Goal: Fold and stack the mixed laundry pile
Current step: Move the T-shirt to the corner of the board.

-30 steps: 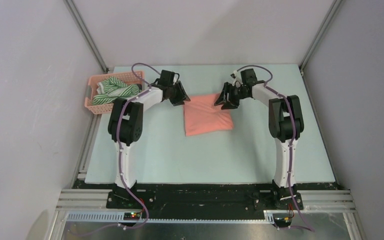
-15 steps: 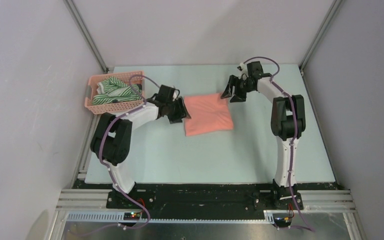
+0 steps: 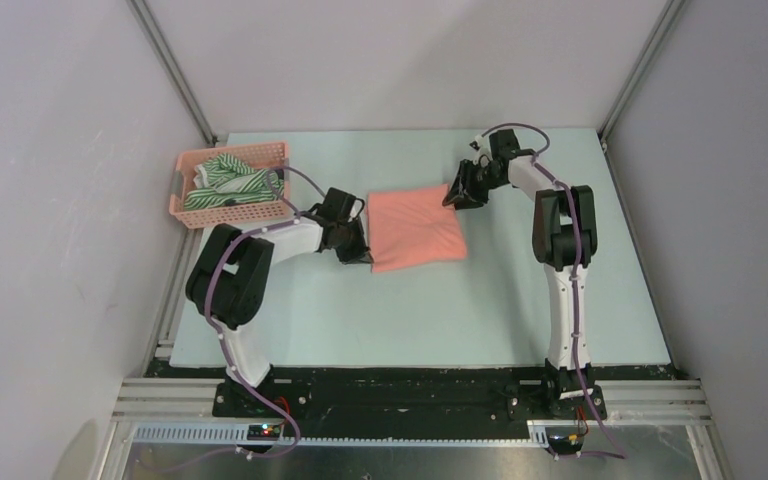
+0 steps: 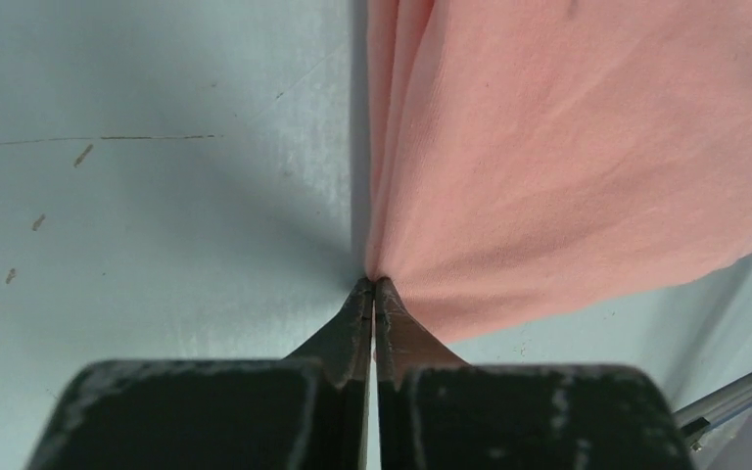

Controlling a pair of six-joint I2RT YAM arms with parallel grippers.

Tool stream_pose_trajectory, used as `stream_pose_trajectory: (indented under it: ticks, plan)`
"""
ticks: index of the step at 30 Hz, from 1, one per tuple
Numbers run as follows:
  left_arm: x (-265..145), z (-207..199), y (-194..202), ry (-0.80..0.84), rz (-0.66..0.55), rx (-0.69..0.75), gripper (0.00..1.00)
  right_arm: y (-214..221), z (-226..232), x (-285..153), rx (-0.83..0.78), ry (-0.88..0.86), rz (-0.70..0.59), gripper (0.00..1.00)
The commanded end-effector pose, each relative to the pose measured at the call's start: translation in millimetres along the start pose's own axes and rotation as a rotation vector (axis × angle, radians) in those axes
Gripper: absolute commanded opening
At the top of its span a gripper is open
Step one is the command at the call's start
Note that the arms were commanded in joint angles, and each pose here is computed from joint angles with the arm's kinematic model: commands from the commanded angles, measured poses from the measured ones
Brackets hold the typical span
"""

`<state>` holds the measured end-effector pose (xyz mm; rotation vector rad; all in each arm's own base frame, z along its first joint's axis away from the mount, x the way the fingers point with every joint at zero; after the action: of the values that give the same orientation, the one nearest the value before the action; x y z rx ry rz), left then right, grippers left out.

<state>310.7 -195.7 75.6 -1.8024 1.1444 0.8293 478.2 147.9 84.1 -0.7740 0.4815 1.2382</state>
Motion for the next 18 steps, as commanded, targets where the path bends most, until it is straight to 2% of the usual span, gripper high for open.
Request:
stream_pose_trajectory:
  ticks: [1,2,3,4,5,6,7,8,9,10,11,14,16,18]
  plan:
    - [2.2,11.7,5.3,-0.061,-0.024,0.012,0.0,-11.3,0.5,7.1,0.005,-0.081,-0.012,0.36]
    - [1.8,12.1,6.0,-0.063,-0.024,0.009,0.0,-14.0,0.9,7.4,0.001,-0.093,-0.022,0.32]
    - [0.4,11.7,5.6,-0.064,-0.03,0.006,0.0,-15.6,1.2,8.4,-0.002,-0.099,-0.029,0.21]
    - [-2.1,10.7,4.8,-0.06,-0.039,0.006,0.0,-16.9,0.8,8.1,-0.003,-0.102,-0.035,0.16]
    - [-3.8,9.5,3.7,-0.057,-0.046,0.004,0.0,-19.1,1.8,6.8,-0.011,-0.109,-0.044,0.06]
    - [-8.2,6.4,1.4,-0.044,-0.059,0.007,0.01,-20.5,1.9,5.5,-0.015,-0.111,-0.05,0.03]
    - [-12.1,3.6,0.5,-0.03,-0.064,0.008,0.07,-23.2,2.5,1.8,-0.026,-0.108,-0.06,0.0]
    - [-21.1,-2.6,-3.6,-0.005,-0.087,0.015,0.12,-24.5,2.3,-0.6,-0.03,-0.102,-0.064,0.0]
    - [-26.8,-6.6,-6.0,0.011,-0.1,0.023,0.24,-27.0,0.5,-6.4,-0.038,-0.084,-0.074,0.0]
    - [-39.4,-14.8,-12.5,0.041,-0.136,0.035,0.3,-27.8,-0.7,-9.2,-0.054,-0.073,-0.077,0.0]
    - [-46.4,-18.6,-15.8,0.058,-0.149,0.048,0.4,-30.0,-3.4,-15.7,-0.054,-0.047,-0.085,0.0]
    - [-82.6,-40.6,-33.3,0.143,-0.222,0.099,0.51,-35.8,-11.7,-31.4,-0.088,0.014,-0.101,0.0]
    - [-100.4,-50.0,-37.5,0.189,-0.234,0.14,0.56,-39.9,-17.3,-43.1,-0.114,0.062,-0.109,0.0]
    - [-110.7,-51.4,-36.9,0.208,-0.231,0.175,0.65,-45.7,-25.9,-60.6,-0.127,0.15,-0.118,0.0]
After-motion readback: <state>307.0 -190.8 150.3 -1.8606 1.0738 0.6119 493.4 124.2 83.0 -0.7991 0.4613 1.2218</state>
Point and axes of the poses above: each gripper's point midway between its finger pads, its own x axis out along the fingers, its own z axis along the line the jaws close on, y = z × x, the point moved 7 cm from there along -x, back along the fingers, and after that the axes turned 1 degree about x, right-handed, at the moved point
